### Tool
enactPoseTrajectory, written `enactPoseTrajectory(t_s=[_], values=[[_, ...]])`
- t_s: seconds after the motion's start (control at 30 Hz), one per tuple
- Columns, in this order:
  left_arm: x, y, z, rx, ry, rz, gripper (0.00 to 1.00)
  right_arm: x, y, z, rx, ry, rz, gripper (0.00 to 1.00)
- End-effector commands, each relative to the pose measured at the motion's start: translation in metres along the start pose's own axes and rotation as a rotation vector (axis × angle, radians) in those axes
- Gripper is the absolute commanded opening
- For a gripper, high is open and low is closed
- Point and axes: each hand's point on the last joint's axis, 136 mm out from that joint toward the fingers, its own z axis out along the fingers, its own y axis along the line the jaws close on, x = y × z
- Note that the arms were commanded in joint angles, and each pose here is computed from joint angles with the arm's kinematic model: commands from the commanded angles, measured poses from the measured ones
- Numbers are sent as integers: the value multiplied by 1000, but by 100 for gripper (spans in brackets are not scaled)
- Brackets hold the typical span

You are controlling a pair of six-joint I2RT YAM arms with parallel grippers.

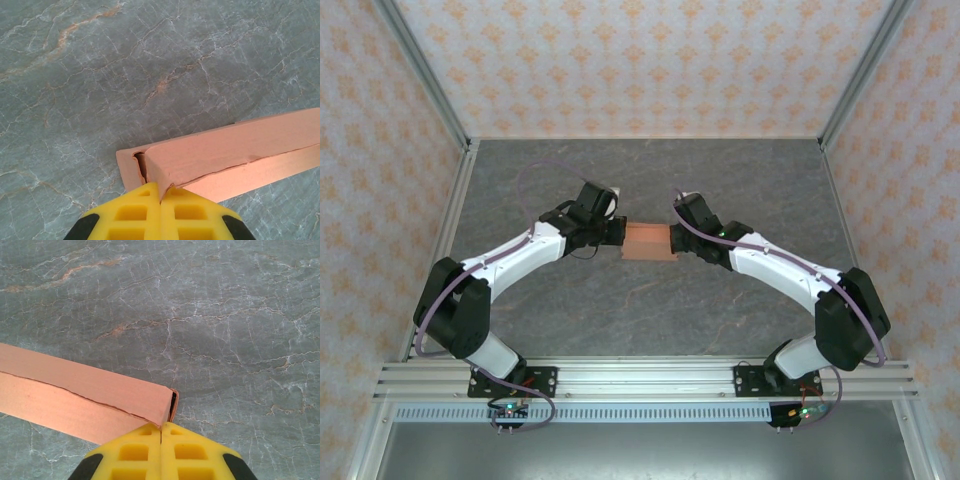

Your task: Fold the paper box

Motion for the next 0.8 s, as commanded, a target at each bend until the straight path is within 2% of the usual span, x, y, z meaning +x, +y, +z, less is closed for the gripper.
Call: enactPoseTrajectory(t_s=[0.0, 0.27, 0.77], values=[[-4, -1, 3, -27, -49, 8, 0, 4, 3, -2, -5, -3, 7, 0], [8, 15, 9, -87, -62, 76, 0, 6, -3, -3, 16, -22, 17, 0], [29, 24, 25, -91, -122, 74, 0, 20, -2, 4, 31, -85, 42, 0]])
